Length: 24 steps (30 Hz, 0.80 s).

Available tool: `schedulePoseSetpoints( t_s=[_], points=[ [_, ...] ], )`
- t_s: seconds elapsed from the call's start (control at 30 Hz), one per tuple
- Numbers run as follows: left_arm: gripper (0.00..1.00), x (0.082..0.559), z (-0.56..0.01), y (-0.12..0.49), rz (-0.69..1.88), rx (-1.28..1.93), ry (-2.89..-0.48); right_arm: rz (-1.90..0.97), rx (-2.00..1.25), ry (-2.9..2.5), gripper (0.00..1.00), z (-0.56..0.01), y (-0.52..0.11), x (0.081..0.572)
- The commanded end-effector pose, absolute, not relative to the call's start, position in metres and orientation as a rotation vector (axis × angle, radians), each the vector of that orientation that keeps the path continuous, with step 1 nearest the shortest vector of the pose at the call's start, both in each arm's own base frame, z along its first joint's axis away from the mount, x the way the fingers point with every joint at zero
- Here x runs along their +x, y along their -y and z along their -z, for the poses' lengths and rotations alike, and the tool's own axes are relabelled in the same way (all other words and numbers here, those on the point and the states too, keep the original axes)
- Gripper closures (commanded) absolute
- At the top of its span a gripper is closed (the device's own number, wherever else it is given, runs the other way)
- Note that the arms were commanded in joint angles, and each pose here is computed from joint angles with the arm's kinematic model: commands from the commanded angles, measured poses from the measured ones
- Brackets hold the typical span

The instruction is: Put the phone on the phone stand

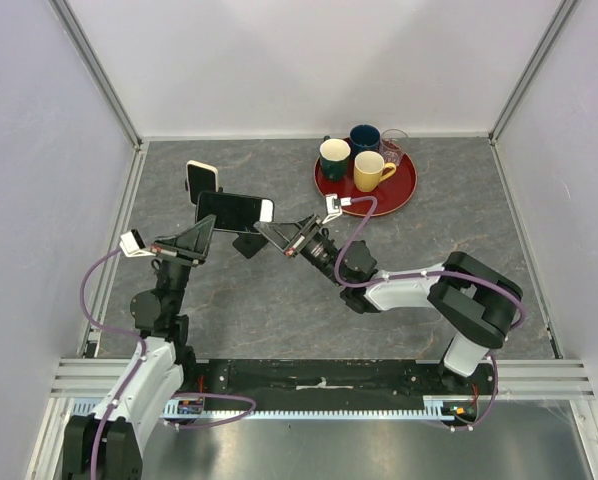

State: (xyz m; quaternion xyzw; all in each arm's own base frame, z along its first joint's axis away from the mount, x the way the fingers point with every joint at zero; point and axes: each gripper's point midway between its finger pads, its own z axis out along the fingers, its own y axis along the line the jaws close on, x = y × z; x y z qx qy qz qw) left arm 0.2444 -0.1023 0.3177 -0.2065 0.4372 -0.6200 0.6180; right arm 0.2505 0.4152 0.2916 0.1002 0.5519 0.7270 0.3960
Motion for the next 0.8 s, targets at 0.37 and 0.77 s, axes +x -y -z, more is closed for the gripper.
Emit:
schedulePoseSetpoints(
  t_s=[0.37, 0.77],
  points=[
    [0.31, 0.231, -0.27, 0.126, 1.426, -0.381, -1.202, -1.403, -0.102, -1.402, 1.0, -0.361, -0.376, 0.276],
    [0.36, 0.244, -0.291, 0.144, 1.0, 0.073, -1.512, -0.813, -0.624, -1.793, 1.0, -0.346, -0.381, 0.326]
  ],
)
